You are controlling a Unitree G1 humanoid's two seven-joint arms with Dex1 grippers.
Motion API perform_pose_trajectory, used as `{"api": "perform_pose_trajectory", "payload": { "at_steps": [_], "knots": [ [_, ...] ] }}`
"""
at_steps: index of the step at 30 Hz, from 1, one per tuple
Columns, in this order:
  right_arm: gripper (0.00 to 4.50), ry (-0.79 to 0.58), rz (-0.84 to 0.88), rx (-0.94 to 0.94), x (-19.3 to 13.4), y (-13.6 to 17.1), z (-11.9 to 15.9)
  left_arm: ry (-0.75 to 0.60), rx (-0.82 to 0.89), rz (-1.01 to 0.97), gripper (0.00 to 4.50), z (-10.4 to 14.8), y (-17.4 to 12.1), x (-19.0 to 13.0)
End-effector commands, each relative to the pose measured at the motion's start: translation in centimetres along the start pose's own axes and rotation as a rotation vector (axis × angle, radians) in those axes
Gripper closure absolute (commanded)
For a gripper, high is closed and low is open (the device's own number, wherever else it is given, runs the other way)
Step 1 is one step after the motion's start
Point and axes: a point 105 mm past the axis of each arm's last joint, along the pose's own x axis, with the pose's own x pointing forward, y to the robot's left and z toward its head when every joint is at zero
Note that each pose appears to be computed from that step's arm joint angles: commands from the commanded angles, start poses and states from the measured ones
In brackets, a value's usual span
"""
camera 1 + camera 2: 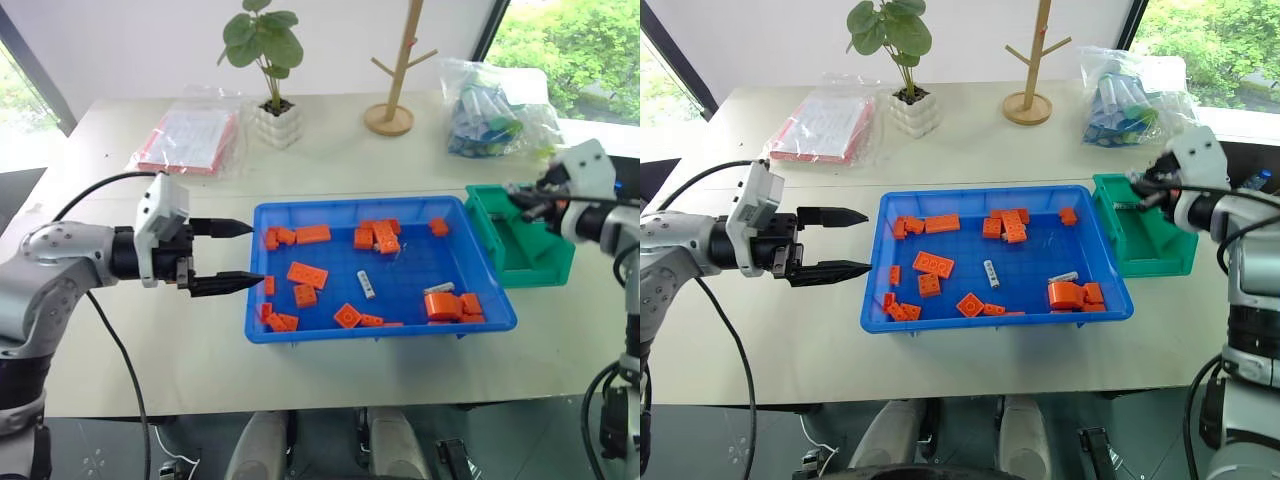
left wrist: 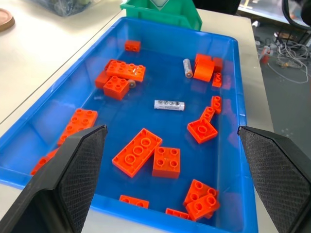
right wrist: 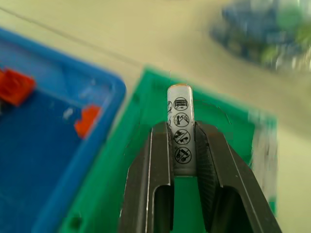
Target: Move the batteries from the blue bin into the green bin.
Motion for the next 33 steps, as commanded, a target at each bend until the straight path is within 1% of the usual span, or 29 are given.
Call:
{"api": "perform_pose_trajectory", "payload": {
  "at_steps": [1,4,5,7,8,9,10,12,15,17,19,20,23,25,30,33],
  "knots": [
    [4.4,-0.065,-0.068,-0.012,-1.4,-0.7,1.7,-0.017,0.047,-0.007,0.0,0.9,0.1,0.1],
    [4.4,-0.03,-0.098,-0.007,-1.5,-1.0,0.8,-0.025,0.052,-0.006,0.0,1.1,0.3,0.1],
    [3.38,-0.026,-0.117,-0.021,-1.6,-1.3,0.8,-0.027,0.053,-0.004,0.0,1.2,0.4,0.1],
    [2.63,-0.032,-0.133,-0.043,-1.7,-1.7,1.2,-0.029,0.055,-0.001,0.0,1.3,0.4,0.1],
    [2.03,-0.036,-0.133,-0.048,-1.7,-1.8,1.4,-0.028,0.055,-0.001,0.0,1.3,0.4,0.0],
    [1.61,-0.053,-0.129,-0.057,-1.8,-1.8,2.1,-0.028,0.055,0.0,0.0,1.3,0.4,0.0],
    [1.61,-0.066,-0.127,-0.064,-1.9,-1.9,2.6,-0.027,0.055,0.001,0.0,1.3,0.4,0.0],
    [1.61,-0.108,-0.097,-0.055,-2.1,-1.2,4.5,-0.024,0.055,0.005,0.0,1.2,0.3,-0.1],
    [1.61,-0.156,-0.028,-0.038,-2.0,0.9,6.7,-0.022,0.055,0.009,0.0,1.3,0.3,-0.2],
    [1.61,-0.173,0.058,0.018,-1.6,3.6,7.6,-0.021,0.055,0.012,0.0,1.4,0.3,-0.2],
    [1.61,-0.157,0.146,0.05,-1.4,6.4,7.7,-0.019,0.055,0.013,0.0,1.4,0.3,-0.2],
    [1.61,-0.147,0.169,0.057,-1.4,7.2,7.6,-0.018,0.055,0.014,0.0,1.4,0.3,-0.1],
    [1.61,-0.069,0.319,0.114,-1.1,12.1,5.8,-0.015,0.055,0.014,0.0,1.4,0.3,-0.2],
    [1.61,-0.013,0.393,0.154,-1.1,14.6,4.4,-0.014,0.056,0.014,0.0,1.4,0.3,-0.1],
    [1.61,0.09,0.489,0.204,-1.1,17.8,1.6,-0.013,0.059,0.011,0.0,1.5,0.3,-0.1],
    [1.61,0.15,0.545,0.188,-1.0,19.7,0.2,-0.01,0.059,0.006,0.0,1.4,0.3,-0.1]
  ]
}}
